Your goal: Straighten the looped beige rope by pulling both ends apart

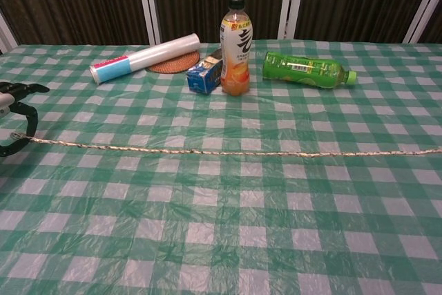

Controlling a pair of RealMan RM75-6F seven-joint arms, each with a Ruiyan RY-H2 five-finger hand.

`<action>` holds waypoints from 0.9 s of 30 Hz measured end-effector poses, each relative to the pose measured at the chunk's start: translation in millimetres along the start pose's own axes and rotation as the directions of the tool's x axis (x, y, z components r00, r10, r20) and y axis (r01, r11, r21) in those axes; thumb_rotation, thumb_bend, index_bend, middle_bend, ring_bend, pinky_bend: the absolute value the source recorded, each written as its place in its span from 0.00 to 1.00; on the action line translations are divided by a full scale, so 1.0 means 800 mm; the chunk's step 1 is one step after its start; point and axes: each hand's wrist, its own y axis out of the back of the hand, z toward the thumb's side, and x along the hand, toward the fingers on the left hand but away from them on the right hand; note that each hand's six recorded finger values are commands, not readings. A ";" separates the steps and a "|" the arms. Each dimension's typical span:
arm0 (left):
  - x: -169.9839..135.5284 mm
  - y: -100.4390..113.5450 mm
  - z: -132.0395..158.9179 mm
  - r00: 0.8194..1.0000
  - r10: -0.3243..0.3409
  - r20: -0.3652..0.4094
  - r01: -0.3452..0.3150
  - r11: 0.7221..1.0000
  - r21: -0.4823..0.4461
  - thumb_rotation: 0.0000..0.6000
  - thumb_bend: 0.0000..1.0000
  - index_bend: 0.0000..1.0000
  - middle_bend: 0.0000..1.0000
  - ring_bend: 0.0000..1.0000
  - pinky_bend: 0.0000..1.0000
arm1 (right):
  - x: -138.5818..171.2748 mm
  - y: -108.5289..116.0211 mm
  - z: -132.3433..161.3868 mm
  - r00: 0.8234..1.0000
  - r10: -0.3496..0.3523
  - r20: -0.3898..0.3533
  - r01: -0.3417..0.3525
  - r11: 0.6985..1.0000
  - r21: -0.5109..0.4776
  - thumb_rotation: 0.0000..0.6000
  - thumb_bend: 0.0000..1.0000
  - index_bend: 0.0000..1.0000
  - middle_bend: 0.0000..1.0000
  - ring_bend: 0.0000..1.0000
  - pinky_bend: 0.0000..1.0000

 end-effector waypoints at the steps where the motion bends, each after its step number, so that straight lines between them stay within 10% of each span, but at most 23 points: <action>1: 0.001 -0.001 0.000 1.000 -0.003 -0.001 0.003 1.000 0.000 1.00 0.46 0.60 0.04 0.00 0.07 | -0.001 -0.002 0.001 1.000 0.002 0.000 -0.002 1.000 -0.001 1.00 0.58 0.76 0.06 0.00 0.00; 18: 0.004 -0.022 0.007 0.999 -0.046 0.018 0.045 0.999 0.010 1.00 0.45 0.58 0.04 0.00 0.07 | -0.011 -0.025 0.013 0.998 0.057 -0.004 -0.057 0.998 0.036 1.00 0.58 0.73 0.06 0.00 0.00; 27: 0.001 -0.025 0.010 0.997 -0.063 0.048 0.063 0.998 0.006 1.00 0.45 0.07 0.02 0.00 0.07 | -0.011 -0.038 0.012 0.993 0.114 0.006 -0.114 0.992 0.054 1.00 0.58 0.34 0.02 0.00 0.00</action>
